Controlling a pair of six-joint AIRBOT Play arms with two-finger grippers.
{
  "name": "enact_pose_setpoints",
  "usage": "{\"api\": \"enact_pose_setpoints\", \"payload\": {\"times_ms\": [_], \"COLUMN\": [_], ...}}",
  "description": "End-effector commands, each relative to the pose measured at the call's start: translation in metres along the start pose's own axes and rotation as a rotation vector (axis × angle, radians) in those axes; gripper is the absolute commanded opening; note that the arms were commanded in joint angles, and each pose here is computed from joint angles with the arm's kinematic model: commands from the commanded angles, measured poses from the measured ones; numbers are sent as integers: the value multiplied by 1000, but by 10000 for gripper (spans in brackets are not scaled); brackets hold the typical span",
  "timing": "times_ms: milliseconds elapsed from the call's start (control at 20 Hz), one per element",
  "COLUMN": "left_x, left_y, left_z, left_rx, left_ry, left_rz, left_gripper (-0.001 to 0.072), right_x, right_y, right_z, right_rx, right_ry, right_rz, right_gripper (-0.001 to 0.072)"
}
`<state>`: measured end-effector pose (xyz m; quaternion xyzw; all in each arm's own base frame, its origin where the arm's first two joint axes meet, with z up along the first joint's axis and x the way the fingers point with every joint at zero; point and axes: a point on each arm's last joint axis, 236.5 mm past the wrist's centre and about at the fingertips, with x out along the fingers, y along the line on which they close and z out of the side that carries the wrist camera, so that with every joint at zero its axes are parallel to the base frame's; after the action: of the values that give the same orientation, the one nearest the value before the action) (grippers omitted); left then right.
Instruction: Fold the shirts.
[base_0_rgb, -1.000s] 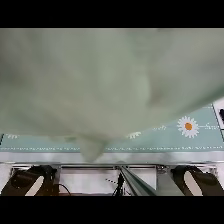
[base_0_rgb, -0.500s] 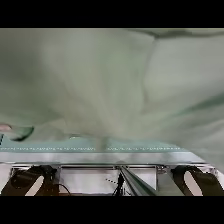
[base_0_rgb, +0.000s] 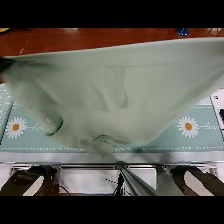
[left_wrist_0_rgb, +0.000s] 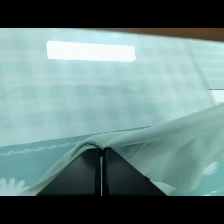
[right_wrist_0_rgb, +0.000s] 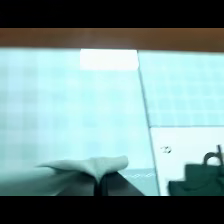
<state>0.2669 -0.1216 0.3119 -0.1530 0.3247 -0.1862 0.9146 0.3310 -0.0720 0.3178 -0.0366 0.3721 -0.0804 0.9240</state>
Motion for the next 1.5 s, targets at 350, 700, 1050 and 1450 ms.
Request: {"api": "enact_pose_setpoints", "payload": {"times_ms": [350,700,1050,1450], "left_x": [192,240,271,223], "left_y": [165,206,207,212], "left_z": [-12,-47,-117,-129], "left_rx": [14,-81,-192,-179], "left_ry": [252,368,617,796], "left_rz": [314,331,277,259], "left_gripper": [20,20,22,520], "right_x": [257,325,338,275], "right_y": [33,84,100,68], "right_z": [-33,-52,-107,-137], "right_rx": [2,124,126,37], "right_ry": [320,355,566,763], "right_rz": [112,291,344,323], "right_gripper": [23,24,25,324]}}
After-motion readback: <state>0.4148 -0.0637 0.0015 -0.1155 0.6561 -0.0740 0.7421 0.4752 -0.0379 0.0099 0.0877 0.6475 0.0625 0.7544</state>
